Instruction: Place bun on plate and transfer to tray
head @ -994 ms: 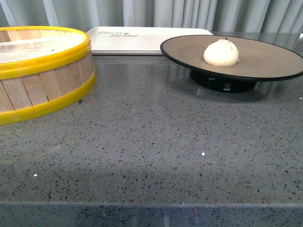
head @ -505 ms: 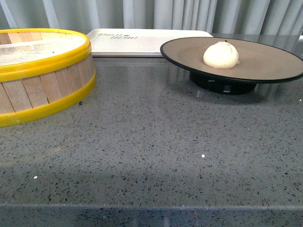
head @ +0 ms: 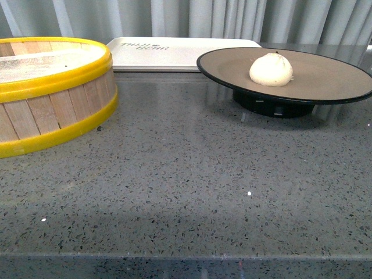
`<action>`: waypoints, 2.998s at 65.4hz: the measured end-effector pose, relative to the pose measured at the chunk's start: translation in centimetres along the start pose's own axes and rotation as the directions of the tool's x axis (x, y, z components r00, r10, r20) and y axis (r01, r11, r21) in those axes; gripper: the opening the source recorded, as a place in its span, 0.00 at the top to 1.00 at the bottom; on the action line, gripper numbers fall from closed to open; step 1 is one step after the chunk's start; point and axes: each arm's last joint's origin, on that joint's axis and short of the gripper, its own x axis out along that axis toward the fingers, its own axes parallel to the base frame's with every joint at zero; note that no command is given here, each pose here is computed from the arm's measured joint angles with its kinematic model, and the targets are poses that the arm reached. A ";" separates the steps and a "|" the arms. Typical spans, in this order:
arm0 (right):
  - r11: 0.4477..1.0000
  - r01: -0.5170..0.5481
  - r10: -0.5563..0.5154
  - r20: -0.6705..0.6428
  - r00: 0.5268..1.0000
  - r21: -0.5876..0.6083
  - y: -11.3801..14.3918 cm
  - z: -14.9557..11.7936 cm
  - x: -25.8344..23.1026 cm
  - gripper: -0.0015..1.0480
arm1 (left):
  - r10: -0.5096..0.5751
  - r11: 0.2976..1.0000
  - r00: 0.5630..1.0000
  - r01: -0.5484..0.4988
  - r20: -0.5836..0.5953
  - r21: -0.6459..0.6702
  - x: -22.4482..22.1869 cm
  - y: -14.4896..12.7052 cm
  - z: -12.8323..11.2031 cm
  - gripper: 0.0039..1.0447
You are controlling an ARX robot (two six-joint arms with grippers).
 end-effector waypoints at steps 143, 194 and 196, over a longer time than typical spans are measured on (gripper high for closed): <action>0.322 0.198 0.449 -0.333 0.829 0.926 1.2 5.9 23.7 0.08 | 0.000 1.000 1.000 0.000 0.000 0.000 0.0 0.0 0.0 0.06; 0.345 0.182 0.484 -0.340 0.806 0.921 2.8 5.5 23.3 0.97 | 0.000 1.000 1.000 0.000 0.000 0.000 0.0 0.0 0.0 0.06; 0.350 0.176 0.483 -0.338 0.808 0.920 2.9 5.6 23.2 0.97 | 0.000 1.000 1.000 0.000 0.000 0.000 0.0 0.0 0.0 0.06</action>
